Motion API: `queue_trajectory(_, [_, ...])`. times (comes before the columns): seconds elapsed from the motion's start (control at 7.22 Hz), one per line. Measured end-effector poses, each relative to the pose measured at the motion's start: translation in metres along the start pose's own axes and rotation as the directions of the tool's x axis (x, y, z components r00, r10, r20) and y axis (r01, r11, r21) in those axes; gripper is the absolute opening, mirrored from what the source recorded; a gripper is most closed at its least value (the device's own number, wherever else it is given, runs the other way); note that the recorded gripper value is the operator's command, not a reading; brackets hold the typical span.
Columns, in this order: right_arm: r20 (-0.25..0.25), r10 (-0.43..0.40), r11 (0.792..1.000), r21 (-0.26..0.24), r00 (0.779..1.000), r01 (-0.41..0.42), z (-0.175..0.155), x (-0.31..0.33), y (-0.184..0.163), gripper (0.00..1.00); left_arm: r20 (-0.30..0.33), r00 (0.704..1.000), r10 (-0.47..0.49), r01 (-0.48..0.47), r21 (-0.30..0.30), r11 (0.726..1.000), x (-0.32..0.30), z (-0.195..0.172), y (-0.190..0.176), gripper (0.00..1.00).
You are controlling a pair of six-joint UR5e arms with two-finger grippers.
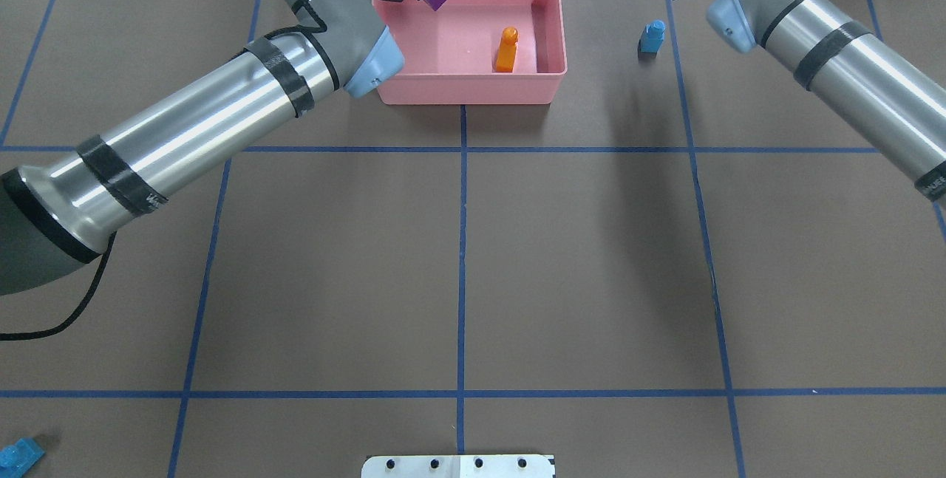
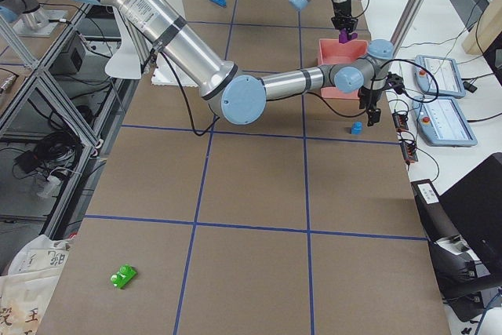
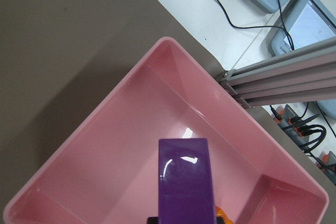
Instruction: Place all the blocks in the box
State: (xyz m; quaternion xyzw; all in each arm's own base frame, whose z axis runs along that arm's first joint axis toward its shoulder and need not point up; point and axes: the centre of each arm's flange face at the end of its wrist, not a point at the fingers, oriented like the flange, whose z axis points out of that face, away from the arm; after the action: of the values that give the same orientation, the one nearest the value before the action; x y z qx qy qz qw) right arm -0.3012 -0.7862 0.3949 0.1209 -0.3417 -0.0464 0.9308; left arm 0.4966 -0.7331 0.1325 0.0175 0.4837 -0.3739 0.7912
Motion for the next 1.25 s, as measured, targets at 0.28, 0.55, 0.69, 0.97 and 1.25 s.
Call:
queue_trajectory(0.28, [-0.044, -0.001, 1.0, 0.018, 0.999, 0.001, 0.05, -0.016, 0.017, 0.96, -0.001, 1.0, 0.021, -0.021, 0.041, 0.999, -0.006, 0.023, 0.021, 0.69])
queue_trajectory(0.55, [-0.073, 0.003, 1.0, 0.01, 0.997, -0.002, 0.074, -0.025, 0.024, 0.95, 0.003, 0.999, 0.033, -0.034, 0.053, 0.998, -0.007, 0.029, 0.028, 0.99])
queue_trajectory(0.69, [-0.074, 0.012, 1.0, 0.01, 0.997, -0.011, 0.073, -0.032, 0.019, 0.96, 0.005, 0.999, 0.038, -0.038, 0.054, 0.998, -0.007, 0.029, 0.028, 0.99])
queue_trajectory(0.97, [-0.066, 0.027, 1.0, 0.012, 0.997, -0.026, 0.069, -0.042, 0.012, 0.91, 0.006, 0.999, 0.041, -0.041, 0.055, 0.998, -0.007, 0.029, 0.028, 1.0])
queue_trajectory(1.25, [-0.07, 0.035, 0.999, 0.002, 0.997, -0.035, 0.075, -0.043, 0.014, 0.8, 0.003, 0.999, 0.043, -0.043, 0.054, 0.998, -0.006, 0.028, 0.029, 1.0])
